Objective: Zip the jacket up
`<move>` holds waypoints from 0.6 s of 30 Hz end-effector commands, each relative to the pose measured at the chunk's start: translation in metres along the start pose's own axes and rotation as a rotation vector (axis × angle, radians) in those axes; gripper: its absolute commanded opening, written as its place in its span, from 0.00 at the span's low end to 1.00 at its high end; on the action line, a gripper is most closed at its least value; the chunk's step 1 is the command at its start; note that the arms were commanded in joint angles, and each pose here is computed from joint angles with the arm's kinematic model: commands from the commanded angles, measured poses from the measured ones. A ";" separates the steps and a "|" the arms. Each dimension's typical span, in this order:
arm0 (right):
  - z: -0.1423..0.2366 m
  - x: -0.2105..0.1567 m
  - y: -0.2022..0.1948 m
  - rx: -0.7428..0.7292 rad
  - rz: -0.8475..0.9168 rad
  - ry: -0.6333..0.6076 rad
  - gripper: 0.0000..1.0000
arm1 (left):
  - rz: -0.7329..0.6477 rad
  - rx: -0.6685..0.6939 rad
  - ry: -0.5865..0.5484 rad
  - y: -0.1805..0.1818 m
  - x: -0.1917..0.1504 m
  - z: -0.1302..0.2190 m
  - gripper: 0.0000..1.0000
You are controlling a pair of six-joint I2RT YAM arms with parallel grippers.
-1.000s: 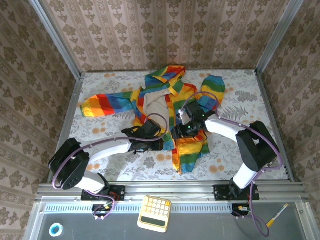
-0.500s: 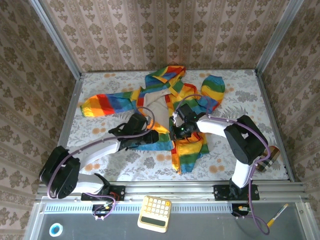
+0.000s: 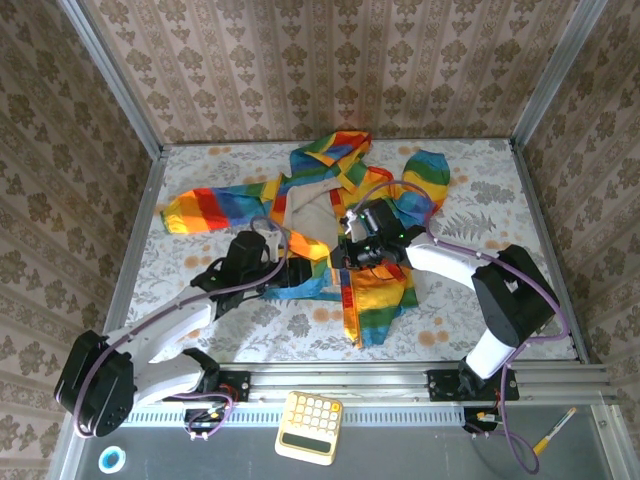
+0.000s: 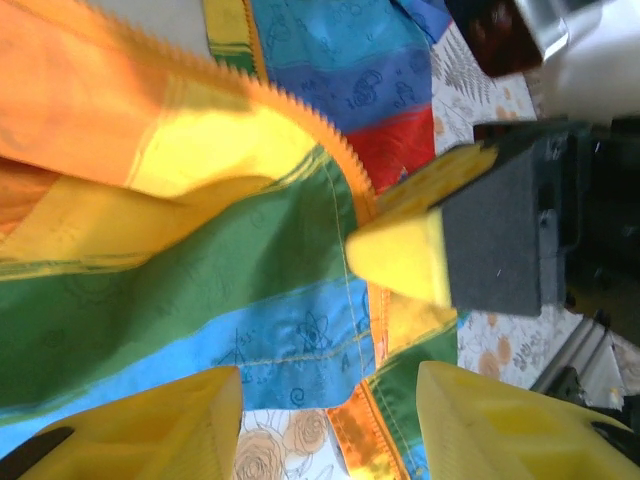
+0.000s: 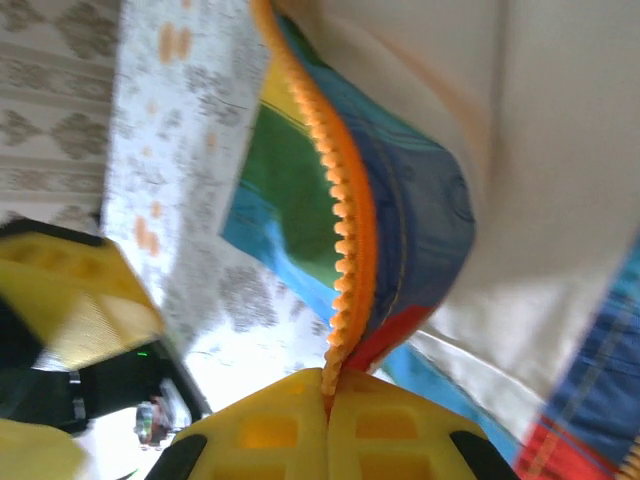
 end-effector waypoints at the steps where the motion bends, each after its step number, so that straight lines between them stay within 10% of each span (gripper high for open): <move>1: -0.004 0.013 0.023 0.146 -0.040 -0.035 0.00 | -0.011 -0.114 0.009 -0.014 -0.005 0.004 0.49; 18: -0.004 0.016 0.025 0.158 -0.052 -0.048 0.00 | 0.062 -0.223 0.061 -0.019 -0.004 -0.012 0.35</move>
Point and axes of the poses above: each hand's point on the last joint's axis, 136 mm out from that joint toward the fingers, its own z axis back along the fingers, its own y axis along the line the jaws close on, x = y × z, the point moved 1 cm from there along z, back along the fingers, and after that the axes turned 12 degrees about z, right-handed, at the moved point
